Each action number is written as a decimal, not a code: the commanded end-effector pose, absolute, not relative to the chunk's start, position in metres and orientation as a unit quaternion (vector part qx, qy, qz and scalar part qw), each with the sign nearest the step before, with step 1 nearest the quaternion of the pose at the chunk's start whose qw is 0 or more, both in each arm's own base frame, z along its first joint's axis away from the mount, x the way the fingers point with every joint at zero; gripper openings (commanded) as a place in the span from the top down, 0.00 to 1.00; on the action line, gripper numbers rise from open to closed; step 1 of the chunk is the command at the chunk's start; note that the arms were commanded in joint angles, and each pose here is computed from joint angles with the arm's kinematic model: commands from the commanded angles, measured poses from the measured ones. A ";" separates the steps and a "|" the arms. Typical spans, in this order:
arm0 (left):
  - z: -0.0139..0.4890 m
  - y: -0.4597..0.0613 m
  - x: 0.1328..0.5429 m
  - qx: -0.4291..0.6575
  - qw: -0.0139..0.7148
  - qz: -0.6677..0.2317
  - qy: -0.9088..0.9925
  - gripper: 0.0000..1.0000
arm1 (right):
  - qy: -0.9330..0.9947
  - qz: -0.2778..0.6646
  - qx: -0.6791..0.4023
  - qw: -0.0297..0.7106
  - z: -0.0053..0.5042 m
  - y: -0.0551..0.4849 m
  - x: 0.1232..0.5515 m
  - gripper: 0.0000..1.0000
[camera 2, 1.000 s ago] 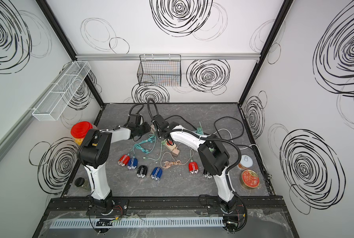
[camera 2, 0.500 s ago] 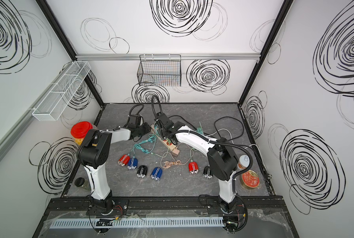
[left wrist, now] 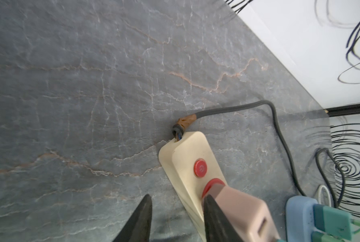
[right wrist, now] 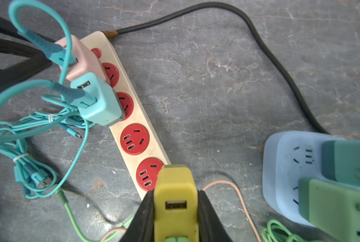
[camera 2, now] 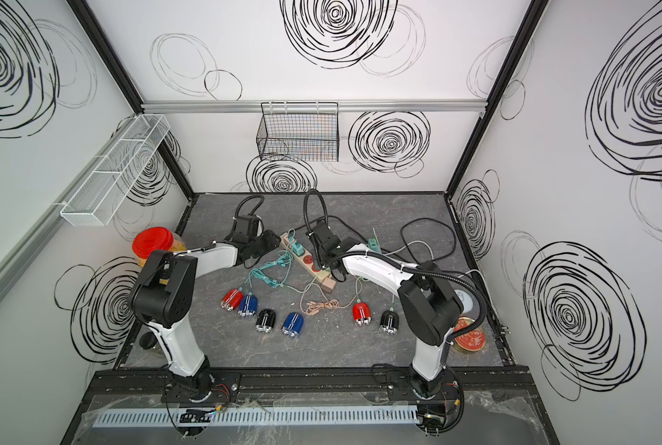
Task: Unplug the electric shaver
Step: Place the plug at the center of the board.
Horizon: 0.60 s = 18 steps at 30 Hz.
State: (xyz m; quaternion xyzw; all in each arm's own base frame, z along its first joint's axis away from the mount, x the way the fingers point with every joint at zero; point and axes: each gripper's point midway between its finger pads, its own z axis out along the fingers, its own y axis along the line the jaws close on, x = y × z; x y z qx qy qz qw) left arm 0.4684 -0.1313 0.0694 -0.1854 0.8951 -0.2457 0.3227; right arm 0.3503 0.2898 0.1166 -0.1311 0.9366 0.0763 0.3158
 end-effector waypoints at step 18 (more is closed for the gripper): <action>0.127 -0.123 0.453 -0.176 0.377 -0.249 0.875 0.52 | 0.926 0.202 -0.023 0.319 0.140 0.288 0.303 0.73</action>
